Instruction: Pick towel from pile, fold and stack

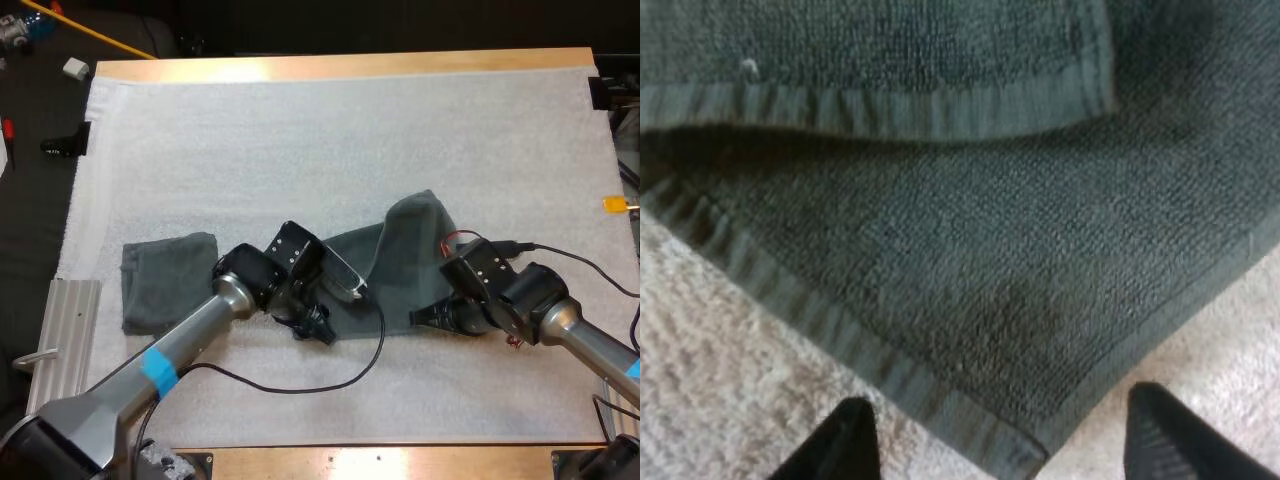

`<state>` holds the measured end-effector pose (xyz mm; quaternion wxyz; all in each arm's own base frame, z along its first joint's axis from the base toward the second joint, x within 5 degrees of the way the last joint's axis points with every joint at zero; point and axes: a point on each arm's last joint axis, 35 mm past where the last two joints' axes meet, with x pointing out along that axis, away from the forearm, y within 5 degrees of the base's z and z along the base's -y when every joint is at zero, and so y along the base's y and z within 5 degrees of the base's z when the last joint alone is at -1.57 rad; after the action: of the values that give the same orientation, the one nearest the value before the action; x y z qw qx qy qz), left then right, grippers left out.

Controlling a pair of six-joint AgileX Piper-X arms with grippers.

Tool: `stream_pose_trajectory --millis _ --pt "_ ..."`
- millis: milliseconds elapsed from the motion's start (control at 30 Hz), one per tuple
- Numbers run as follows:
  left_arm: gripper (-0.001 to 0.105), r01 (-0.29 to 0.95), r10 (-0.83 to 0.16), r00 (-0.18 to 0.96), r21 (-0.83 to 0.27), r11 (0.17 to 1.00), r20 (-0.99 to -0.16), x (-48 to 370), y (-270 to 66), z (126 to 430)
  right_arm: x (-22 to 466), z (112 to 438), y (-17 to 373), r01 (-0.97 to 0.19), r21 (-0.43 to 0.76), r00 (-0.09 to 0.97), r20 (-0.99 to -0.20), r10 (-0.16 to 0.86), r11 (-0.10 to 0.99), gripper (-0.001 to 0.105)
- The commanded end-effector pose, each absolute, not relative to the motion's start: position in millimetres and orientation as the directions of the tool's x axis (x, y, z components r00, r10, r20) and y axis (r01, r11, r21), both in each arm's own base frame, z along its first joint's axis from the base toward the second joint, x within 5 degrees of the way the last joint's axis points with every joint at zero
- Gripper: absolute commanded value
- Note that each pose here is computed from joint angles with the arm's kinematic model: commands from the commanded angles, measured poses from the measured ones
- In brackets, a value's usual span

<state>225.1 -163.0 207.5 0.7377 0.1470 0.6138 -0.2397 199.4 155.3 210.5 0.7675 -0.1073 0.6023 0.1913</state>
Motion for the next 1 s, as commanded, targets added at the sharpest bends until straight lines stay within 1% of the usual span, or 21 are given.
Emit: stream_pose_trajectory --millis 0,167,333,400,433,567,733,800,833,933,967 --pt "0.048 0.538 -0.158 0.113 -0.073 0.840 -0.981 229 -166 197 200 213 155 -0.428 0.063 0.205 -0.965 0.164 0.902 0.000" --pt "0.046 0.533 -0.119 0.090 -0.054 0.845 -0.989 233 -168 183 199 213 154 -0.426 0.062 0.204 -0.965 0.162 0.903 0.000" --pt "0.042 0.536 -0.093 0.072 -0.040 0.844 -0.993 234 -169 175 199 213 154 -0.429 0.060 0.201 -0.966 0.160 0.901 0.000" --pt "0.040 0.533 -0.082 0.062 -0.036 0.845 -0.995 234 -169 172 199 213 154 -0.428 0.061 0.202 -0.966 0.161 0.902 0.000" --pt "0.036 0.531 -0.080 0.057 -0.038 0.847 -0.995 234 -169 170 199 213 154 -0.428 0.061 0.202 -0.966 0.162 0.902 0.001" --pt "0.045 0.527 -0.086 0.045 -0.049 0.848 -0.995 234 -170 167 199 214 154 -0.427 0.058 0.212 -0.964 0.162 0.902 0.000" --pt "0.043 0.525 -0.075 0.034 -0.046 0.850 -0.997 235 -170 163 199 214 154 -0.427 0.057 0.213 -0.964 0.162 0.902 0.000" --pt "0.038 0.523 -0.073 0.035 -0.044 0.851 -0.997 235 -170 162 198 215 154 -0.427 0.058 0.212 -0.964 0.162 0.902 0.000" --pt "0.034 0.522 -0.072 0.034 -0.044 0.852 -0.997 235 -170 162 198 215 154 -0.427 0.056 0.214 -0.963 0.162 0.902 0.000" --pt "0.019 0.520 -0.063 0.026 -0.040 0.853 -0.998 235 -170 161 199 215 154 -0.426 0.057 0.213 -0.964 0.161 0.903 0.000" --pt "0.011 0.521 -0.058 0.021 -0.038 0.853 -0.998 234 -170 160 199 214 154 -0.427 0.058 0.211 -0.964 0.162 0.902 0.000"
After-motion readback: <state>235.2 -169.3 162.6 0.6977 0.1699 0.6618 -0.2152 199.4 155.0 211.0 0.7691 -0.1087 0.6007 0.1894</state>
